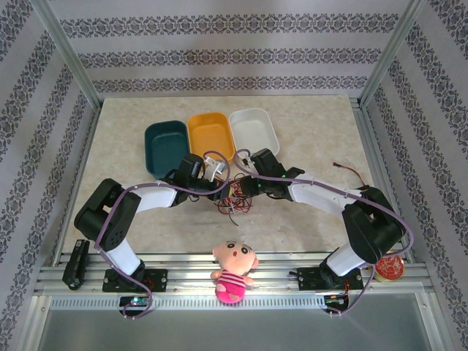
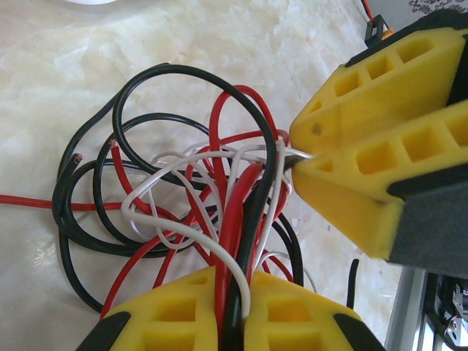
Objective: Untangle the cables
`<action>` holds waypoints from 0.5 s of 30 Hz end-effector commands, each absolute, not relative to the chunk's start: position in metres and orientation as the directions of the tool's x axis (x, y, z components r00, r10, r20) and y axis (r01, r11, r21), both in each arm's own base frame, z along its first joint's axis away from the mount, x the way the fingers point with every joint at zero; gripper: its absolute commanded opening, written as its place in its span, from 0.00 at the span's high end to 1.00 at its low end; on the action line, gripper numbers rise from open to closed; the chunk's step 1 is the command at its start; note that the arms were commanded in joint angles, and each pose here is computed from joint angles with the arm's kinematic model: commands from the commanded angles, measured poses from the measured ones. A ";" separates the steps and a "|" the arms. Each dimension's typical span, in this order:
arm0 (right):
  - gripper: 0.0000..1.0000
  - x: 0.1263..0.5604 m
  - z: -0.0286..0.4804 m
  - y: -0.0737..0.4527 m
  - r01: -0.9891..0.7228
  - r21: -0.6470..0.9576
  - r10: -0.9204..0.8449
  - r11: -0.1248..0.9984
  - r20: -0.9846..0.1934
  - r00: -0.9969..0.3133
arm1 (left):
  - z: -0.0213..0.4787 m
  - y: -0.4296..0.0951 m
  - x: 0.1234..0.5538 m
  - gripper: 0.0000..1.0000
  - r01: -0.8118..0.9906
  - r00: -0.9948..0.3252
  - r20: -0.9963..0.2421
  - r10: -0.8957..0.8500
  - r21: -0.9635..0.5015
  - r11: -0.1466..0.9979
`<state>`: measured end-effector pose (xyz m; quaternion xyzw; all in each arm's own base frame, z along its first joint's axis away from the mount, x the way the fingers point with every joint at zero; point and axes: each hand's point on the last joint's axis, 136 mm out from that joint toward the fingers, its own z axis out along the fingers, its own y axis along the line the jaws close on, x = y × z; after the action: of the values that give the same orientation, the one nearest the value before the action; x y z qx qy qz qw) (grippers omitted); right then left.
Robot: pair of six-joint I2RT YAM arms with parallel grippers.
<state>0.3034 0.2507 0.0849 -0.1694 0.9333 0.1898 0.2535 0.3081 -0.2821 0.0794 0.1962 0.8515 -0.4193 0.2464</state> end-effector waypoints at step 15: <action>1.00 0.309 0.114 0.199 -0.212 0.234 -0.028 0.949 -0.608 -0.793 | 0.075 -0.271 0.306 0.59 0.521 -0.810 -0.569 0.138 -0.594 0.613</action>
<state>0.3117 0.2116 0.1107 -0.0966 0.9336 0.1518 0.3097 0.3059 -0.2784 0.0730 0.1922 0.8603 -0.4082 0.2373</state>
